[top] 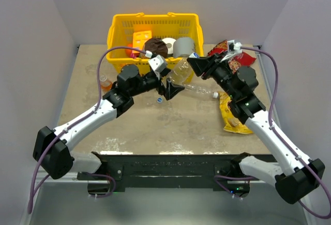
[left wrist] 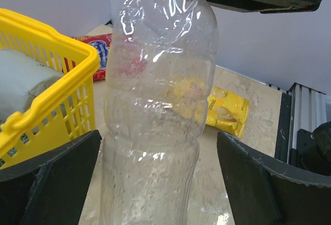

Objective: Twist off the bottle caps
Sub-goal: Pass from the left arm to the right, then pass from the right arm to the left

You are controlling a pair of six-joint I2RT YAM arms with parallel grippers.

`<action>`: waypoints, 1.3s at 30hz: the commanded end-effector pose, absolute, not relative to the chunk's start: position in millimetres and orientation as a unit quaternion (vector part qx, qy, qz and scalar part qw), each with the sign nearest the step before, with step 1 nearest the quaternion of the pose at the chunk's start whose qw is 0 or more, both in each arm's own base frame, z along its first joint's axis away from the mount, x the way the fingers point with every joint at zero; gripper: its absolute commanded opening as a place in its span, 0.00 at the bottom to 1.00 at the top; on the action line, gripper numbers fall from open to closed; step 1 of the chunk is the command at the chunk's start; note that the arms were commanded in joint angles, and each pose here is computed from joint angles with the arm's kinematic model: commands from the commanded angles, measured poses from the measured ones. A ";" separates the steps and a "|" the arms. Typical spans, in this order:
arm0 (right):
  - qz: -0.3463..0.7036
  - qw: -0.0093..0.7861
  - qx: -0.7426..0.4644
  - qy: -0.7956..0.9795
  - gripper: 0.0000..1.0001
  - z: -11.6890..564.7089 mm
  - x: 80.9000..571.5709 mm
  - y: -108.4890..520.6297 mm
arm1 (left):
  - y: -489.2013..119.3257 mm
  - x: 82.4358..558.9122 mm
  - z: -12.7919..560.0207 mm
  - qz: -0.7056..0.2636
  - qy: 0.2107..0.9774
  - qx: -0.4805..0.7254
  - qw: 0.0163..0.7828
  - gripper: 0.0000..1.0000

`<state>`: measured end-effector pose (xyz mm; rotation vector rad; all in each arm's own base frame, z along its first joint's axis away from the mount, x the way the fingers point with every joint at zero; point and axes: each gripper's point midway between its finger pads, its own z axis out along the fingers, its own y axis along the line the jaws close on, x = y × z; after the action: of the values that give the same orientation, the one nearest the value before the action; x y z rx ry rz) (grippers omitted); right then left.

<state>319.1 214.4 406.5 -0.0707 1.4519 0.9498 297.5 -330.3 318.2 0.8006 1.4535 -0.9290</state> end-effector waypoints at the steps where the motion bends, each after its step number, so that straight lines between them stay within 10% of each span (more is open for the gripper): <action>1: 0.437 0.656 -0.072 0.611 0.00 428.1 313.0 231.2 | -329.4 300.2 343.1 -0.387 0.604 0.338 0.609 1.00; 11: 0.446 0.648 -0.132 0.603 0.00 426.0 309.5 257.4 | -329.3 304.1 322.7 -0.385 0.624 0.328 0.595 0.91; 22: 0.455 0.634 -0.140 0.609 0.01 415.8 313.1 267.0 | -330.0 301.6 293.7 -0.384 0.646 0.335 0.568 0.58; 28: 0.459 0.622 -0.083 0.629 0.60 412.1 320.9 259.8 | -322.0 299.4 290.1 -0.379 0.650 0.311 0.580 0.50; 39: 0.413 0.636 -0.013 0.651 0.71 417.3 333.0 234.3 | -321.0 293.2 295.2 -0.374 0.647 0.306 0.590 0.46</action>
<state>331.3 249.1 386.9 -0.0956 1.5413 0.9898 295.3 -325.1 265.8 0.7559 1.5860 -0.8739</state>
